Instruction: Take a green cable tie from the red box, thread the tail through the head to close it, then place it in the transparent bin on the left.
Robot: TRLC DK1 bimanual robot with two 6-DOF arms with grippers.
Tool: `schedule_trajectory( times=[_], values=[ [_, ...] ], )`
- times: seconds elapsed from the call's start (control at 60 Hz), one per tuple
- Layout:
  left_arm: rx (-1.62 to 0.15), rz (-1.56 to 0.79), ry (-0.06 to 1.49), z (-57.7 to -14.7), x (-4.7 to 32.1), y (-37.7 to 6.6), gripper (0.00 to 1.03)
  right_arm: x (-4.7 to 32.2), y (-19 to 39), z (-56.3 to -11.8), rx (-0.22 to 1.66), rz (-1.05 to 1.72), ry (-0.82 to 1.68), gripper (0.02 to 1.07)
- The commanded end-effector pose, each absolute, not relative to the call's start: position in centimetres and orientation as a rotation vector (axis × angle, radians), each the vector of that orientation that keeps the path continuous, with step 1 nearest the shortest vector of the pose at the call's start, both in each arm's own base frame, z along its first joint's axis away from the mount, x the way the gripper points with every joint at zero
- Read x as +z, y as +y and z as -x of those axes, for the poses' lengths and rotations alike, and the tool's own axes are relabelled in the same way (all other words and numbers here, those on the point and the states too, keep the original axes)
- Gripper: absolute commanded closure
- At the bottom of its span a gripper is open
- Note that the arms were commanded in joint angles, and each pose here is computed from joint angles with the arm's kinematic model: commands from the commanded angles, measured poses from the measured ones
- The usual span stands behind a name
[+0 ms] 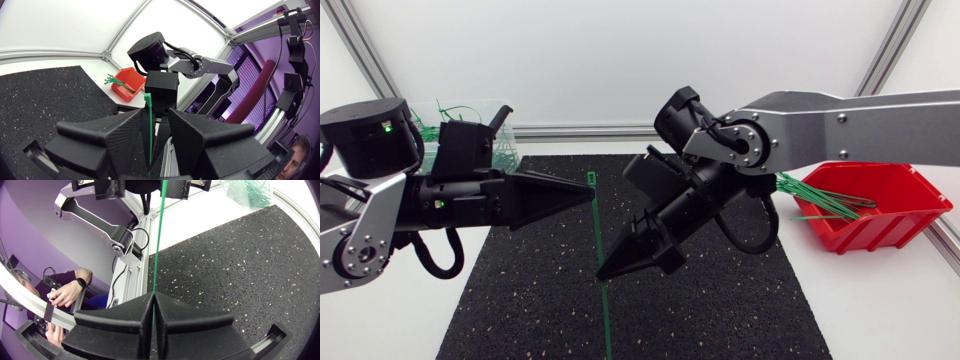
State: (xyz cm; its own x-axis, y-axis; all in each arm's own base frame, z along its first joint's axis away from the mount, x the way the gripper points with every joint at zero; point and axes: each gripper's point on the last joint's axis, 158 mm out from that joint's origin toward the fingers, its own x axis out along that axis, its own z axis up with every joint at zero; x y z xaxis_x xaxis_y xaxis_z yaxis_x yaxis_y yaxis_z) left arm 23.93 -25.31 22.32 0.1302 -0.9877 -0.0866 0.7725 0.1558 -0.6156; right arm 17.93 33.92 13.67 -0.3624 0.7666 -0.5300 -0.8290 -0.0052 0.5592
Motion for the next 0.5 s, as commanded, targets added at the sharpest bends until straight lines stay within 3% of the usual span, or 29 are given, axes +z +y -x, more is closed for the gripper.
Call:
schedule_trajectory(
  times=[0.0,0.217,0.3,0.483],
  values=[
    [-1.355,0.511,0.586,-23.59,21.54,-25.46,0.67,13.46,33.94,-17.22,1.689,0.088,1.002,1.01],
    [-1.349,0.514,0.595,-23.76,21.08,-25.49,0.68,13.43,34.00,-17.13,1.692,0.090,1.001,1.01],
    [-1.345,0.514,0.591,-23.90,21.18,-25.46,0.80,13.43,34.00,-17.13,1.692,0.090,1.001,1.01],
    [-1.342,0.514,0.591,-23.95,21.17,-25.45,0.80,13.35,33.99,-17.04,1.694,0.092,1.001,1.01]
  ],
)
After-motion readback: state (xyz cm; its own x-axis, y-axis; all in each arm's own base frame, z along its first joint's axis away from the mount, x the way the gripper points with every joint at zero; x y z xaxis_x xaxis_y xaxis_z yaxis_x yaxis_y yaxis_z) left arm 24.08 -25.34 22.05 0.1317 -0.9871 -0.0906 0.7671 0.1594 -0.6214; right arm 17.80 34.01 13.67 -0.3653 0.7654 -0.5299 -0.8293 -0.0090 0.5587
